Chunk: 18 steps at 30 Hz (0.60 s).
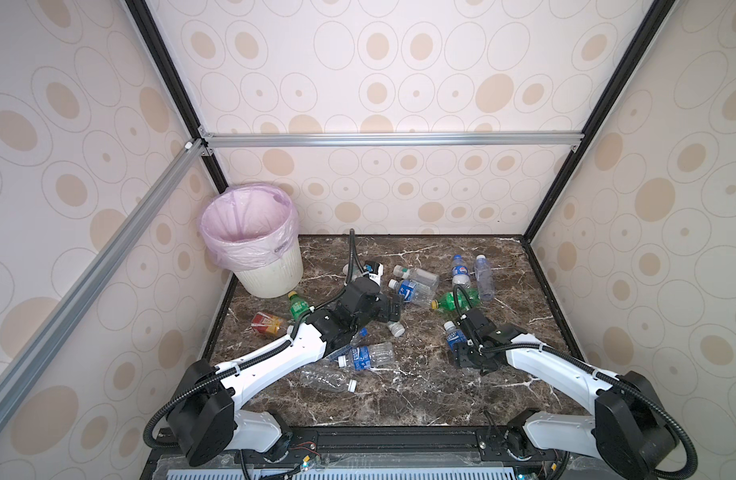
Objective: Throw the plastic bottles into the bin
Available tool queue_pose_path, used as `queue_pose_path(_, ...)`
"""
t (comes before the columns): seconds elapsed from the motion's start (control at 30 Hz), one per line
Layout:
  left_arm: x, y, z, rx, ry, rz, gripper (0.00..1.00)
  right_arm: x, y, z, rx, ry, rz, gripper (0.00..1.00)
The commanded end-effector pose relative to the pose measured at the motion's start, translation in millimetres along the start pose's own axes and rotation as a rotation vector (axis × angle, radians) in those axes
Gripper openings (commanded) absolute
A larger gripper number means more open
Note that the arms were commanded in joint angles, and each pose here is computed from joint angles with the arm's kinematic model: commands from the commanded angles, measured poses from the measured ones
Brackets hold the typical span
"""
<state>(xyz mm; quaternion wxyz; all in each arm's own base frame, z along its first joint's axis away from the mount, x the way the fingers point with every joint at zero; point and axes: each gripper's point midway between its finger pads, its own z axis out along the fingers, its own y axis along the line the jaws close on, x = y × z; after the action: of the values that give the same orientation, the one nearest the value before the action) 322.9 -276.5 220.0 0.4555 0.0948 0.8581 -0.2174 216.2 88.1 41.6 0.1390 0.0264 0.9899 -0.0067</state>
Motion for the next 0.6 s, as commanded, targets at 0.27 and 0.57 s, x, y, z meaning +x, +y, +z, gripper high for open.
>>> queue_pose_path(0.27,-15.3,-16.0,-11.1,0.038,0.052,0.028,0.99,-5.1,20.3,13.8,-0.061,0.017,-0.007,0.61)
queue_pose_path(0.57,-11.0,-30.9,-8.9,0.18,0.127,-0.067,0.99,-15.4,49.7,4.8,-0.111,-0.005,-0.092,0.55)
